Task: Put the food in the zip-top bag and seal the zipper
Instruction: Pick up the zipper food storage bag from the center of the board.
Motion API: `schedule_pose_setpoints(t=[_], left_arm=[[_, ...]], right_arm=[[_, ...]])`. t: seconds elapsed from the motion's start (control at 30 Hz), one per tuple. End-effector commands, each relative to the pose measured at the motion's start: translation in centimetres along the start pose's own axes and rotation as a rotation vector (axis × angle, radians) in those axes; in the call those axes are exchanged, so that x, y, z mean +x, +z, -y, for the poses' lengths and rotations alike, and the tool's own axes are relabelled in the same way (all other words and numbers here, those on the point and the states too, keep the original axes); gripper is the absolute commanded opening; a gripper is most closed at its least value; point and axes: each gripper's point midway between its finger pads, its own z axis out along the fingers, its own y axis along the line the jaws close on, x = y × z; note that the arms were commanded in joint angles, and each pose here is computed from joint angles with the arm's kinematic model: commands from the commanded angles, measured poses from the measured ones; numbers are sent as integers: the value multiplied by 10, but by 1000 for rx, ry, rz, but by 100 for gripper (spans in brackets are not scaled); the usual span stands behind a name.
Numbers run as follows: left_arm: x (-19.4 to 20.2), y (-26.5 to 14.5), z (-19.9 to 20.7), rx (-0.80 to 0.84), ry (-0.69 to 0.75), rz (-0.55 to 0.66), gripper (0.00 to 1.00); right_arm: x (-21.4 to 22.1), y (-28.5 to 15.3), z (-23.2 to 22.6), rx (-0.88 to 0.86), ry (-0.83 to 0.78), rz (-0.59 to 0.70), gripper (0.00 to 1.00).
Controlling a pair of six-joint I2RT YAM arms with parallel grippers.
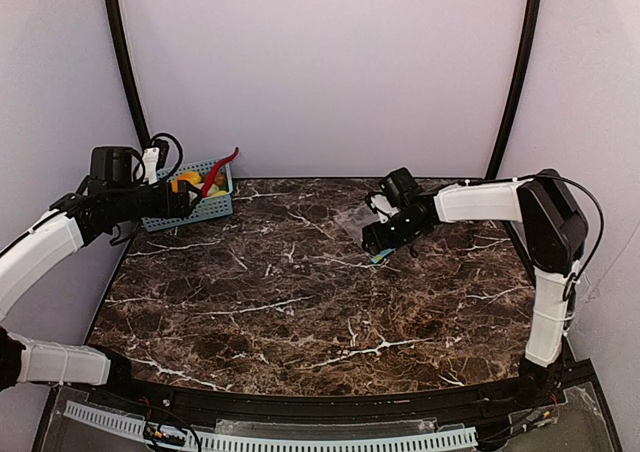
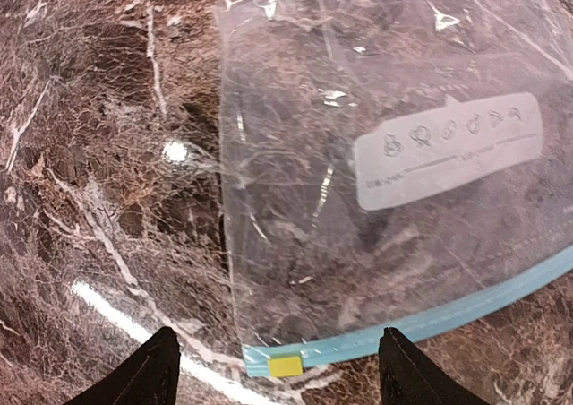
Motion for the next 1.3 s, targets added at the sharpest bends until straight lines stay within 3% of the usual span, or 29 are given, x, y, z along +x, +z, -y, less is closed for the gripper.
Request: schedule_pose_setpoints(t=[0.0,0.4,0.63,0.93,1.27], left_arm=[[7,1,-1,-5,2,-28,97],[11,7,-2,-5,-4,-51,97],[15,10,-3,-4,-12,-69,97],[16,10,-2,0,-13,-73,97],[8,3,19,102,7,-20,96]], right_arm=[[-7,13,-5,49,-79,-2,73],[7,40,2,112,-121,-58,55],[13,51,-3,79,-98,-70,34],[10,40,-5,67,-51,-39,0],[-10,-18,-37,-117,10,68,0]])
